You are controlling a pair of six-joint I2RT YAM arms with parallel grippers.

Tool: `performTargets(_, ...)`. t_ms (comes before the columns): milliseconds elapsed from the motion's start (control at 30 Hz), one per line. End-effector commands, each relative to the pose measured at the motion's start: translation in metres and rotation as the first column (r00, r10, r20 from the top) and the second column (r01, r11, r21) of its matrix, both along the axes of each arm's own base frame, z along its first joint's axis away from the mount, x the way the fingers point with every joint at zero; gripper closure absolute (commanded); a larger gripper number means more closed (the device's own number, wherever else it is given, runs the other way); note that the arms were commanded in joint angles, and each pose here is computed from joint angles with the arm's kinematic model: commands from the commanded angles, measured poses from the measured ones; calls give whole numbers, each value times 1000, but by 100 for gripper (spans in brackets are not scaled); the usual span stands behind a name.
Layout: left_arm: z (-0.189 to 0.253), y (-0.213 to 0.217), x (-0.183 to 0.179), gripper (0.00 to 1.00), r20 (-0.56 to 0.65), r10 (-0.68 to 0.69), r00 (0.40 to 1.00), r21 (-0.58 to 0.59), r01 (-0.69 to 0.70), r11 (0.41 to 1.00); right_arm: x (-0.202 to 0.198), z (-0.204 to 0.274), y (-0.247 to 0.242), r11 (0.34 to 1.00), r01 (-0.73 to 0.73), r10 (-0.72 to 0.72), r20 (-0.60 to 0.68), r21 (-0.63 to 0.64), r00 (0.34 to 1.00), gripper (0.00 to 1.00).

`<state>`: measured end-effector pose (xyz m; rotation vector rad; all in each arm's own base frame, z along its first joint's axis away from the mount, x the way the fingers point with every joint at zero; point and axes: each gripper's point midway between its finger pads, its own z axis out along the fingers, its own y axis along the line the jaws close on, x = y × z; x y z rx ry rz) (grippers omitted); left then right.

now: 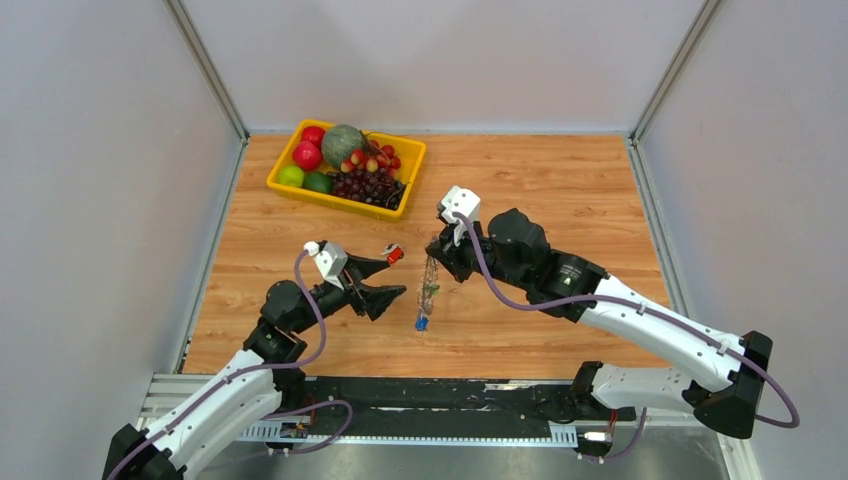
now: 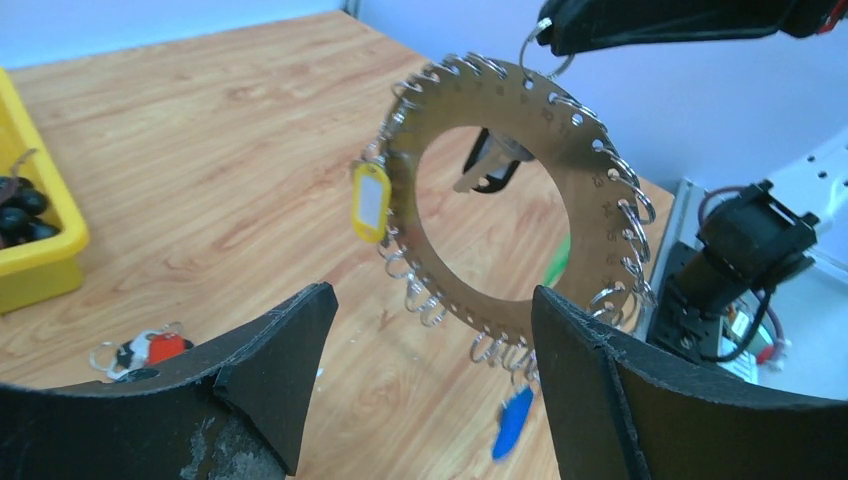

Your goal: Remove the keys from the keyring

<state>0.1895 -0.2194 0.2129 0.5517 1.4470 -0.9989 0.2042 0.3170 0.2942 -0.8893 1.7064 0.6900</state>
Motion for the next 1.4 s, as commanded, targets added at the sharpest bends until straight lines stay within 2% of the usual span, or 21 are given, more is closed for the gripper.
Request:
performTargets(0,21,-18,-15,18,83,-133,988,-16,135,991,0,39,10,995,-35,30,51,93,998,100)
performTargets(133,16,-27,-24,17,105,-185,977,17,185,983,1,41,11,993,-21,18,29,112,999,100)
performTargets(400,1,-31,-27,16,116,-163,980,63,157,986,5,55,17,991,-16,12,36,133,999,100)
performTargets(633,-17,-20,-17,18,76,-48,996,60,44,997,7,75,21,986,-26,17,60,166,998,100)
performTargets(900,-42,-13,-19,17,47,-25,999,81,21,996,6,98,19,980,-35,15,99,197,995,100)
performTargets(1200,-46,-11,-11,16,115,-3,993,119,-10,993,3,123,23,970,-70,39,134,232,990,100)
performTargets(1367,-38,-14,-9,18,157,-3,988,97,-12,995,-3,132,25,962,-102,70,134,254,988,100)
